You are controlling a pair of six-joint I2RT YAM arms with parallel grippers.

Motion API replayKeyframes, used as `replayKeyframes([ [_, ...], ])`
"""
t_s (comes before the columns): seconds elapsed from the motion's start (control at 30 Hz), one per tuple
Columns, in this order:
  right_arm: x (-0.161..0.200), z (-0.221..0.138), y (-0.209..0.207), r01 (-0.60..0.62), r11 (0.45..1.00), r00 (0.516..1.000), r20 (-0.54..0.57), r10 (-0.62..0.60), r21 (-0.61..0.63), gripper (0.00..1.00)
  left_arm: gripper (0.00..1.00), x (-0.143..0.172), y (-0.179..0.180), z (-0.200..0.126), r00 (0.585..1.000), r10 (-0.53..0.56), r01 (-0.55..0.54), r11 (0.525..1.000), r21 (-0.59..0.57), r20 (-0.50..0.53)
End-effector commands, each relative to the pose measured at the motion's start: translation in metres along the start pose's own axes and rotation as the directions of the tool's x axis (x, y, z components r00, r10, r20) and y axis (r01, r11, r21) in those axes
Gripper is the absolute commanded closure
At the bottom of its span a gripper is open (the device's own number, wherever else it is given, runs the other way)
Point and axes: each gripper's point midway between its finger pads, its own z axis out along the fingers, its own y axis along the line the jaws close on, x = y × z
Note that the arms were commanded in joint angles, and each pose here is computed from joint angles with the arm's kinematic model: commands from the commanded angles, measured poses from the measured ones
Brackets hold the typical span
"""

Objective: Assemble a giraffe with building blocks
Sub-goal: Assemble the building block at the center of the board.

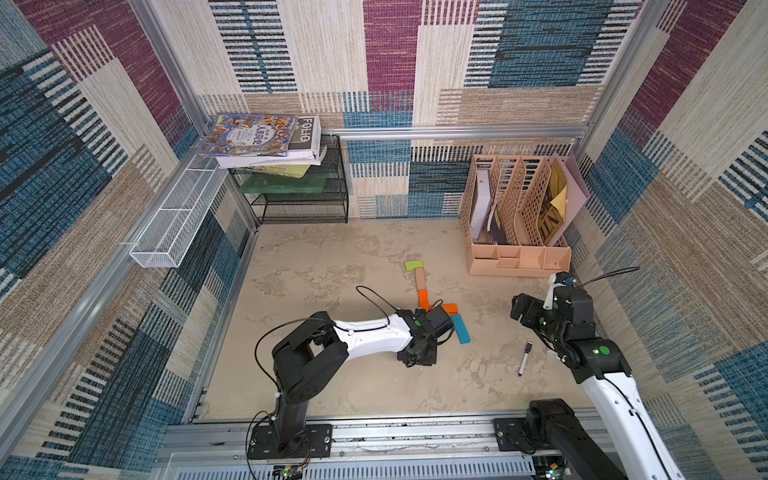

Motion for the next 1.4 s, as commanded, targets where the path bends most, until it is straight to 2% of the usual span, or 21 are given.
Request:
replayKeyframes([
  [0.0,-0.004,0.001,0.003,0.003,1.0,1.0,0.016,-0.003,-0.011,0.06,0.61,0.008,0.03,0.012,0.993,0.082,-0.091,0.99,-0.105,-0.085],
  [0.43,-0.003,0.002,0.002,0.006,1.0,1.0,0.013,-0.006,-0.007,0.06,0.62,-0.018,0.018,0.022,0.99,0.096,-0.101,0.994,-0.046,-0.104],
  [0.8,-0.003,0.002,0.002,0.006,1.0,1.0,0.016,-0.006,-0.009,0.06,0.7,-0.035,0.005,0.024,0.99,0.096,-0.098,0.995,-0.01,-0.102],
  [1.37,-0.004,0.001,0.003,0.008,1.0,1.0,0.021,-0.008,-0.014,0.06,0.74,-0.06,0.0,0.026,0.992,0.084,-0.085,0.996,-0.003,-0.09],
])
